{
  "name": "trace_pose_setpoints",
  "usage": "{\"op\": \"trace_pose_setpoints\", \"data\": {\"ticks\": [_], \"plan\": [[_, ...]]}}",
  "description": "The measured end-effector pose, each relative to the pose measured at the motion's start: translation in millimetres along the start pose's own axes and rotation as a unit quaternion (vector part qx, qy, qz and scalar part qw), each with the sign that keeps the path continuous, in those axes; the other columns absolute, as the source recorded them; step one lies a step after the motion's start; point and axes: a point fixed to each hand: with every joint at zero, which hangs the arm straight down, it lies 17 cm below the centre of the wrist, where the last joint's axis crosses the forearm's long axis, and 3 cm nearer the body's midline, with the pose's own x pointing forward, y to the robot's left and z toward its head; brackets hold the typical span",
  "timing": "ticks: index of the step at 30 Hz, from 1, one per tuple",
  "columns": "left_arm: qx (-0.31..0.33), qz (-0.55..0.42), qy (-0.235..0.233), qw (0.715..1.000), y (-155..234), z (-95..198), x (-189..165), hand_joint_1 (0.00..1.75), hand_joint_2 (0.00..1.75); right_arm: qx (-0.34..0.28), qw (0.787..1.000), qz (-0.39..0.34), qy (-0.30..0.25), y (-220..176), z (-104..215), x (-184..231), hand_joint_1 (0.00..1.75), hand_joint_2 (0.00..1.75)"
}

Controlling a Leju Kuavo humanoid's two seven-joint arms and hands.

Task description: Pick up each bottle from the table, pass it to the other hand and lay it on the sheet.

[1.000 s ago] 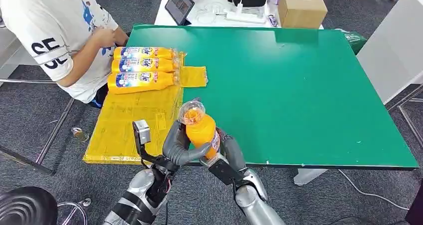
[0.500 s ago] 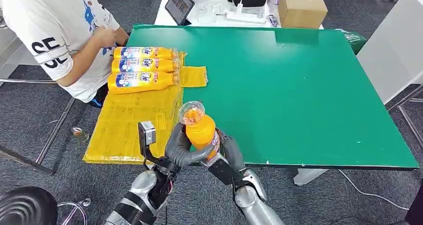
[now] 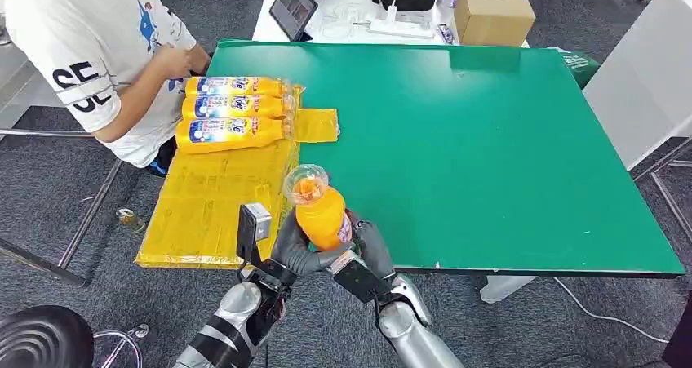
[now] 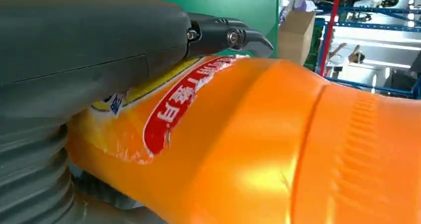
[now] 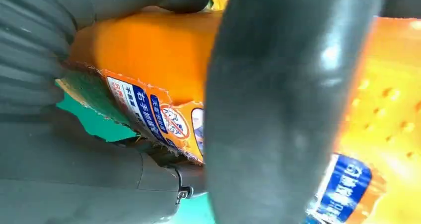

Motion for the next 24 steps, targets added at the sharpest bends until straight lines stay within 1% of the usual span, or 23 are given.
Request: {"op": "trace_pose_setpoints", "data": {"ticks": [6, 9, 10, 11, 12, 17, 24], "plan": [[0.004, 0.005, 0.005, 1.0, 4, 1, -4, 0.0, 1.75, 0.023, 1.0, -0.006, -0.001, 12, 1, 1, 1.75, 1.75], [0.004, 0.03, 0.002, 1.0, 7, 3, -2, 0.0, 1.75, 0.038, 0.999, -0.01, -0.001, 20, 0, 0, 1.75, 1.75], [0.004, 0.042, 0.0, 0.999, 8, 3, -1, 0.24, 1.75, 0.042, 0.999, -0.01, -0.001, 22, 0, 0, 1.75, 1.75], [0.005, 0.058, -0.003, 0.998, 9, 3, 1, 1.66, 1.75, 0.048, 0.999, -0.01, 0.0, 25, 0, -1, 1.75, 1.75], [0.005, 0.075, -0.006, 0.997, 10, 4, 3, 1.75, 1.75, 0.054, 0.998, -0.011, 0.002, 28, 1, -3, 1.75, 1.75], [0.012, 0.115, -0.006, 0.993, 18, 11, 2, 1.75, 1.75, 0.071, 0.997, -0.012, 0.009, 39, 3, -8, 1.75, 1.75], [0.02, 0.125, -0.004, 0.992, 23, 17, -2, 1.75, 1.75, 0.081, 0.997, -0.012, 0.014, 46, 4, -12, 1.75, 1.75]]}}
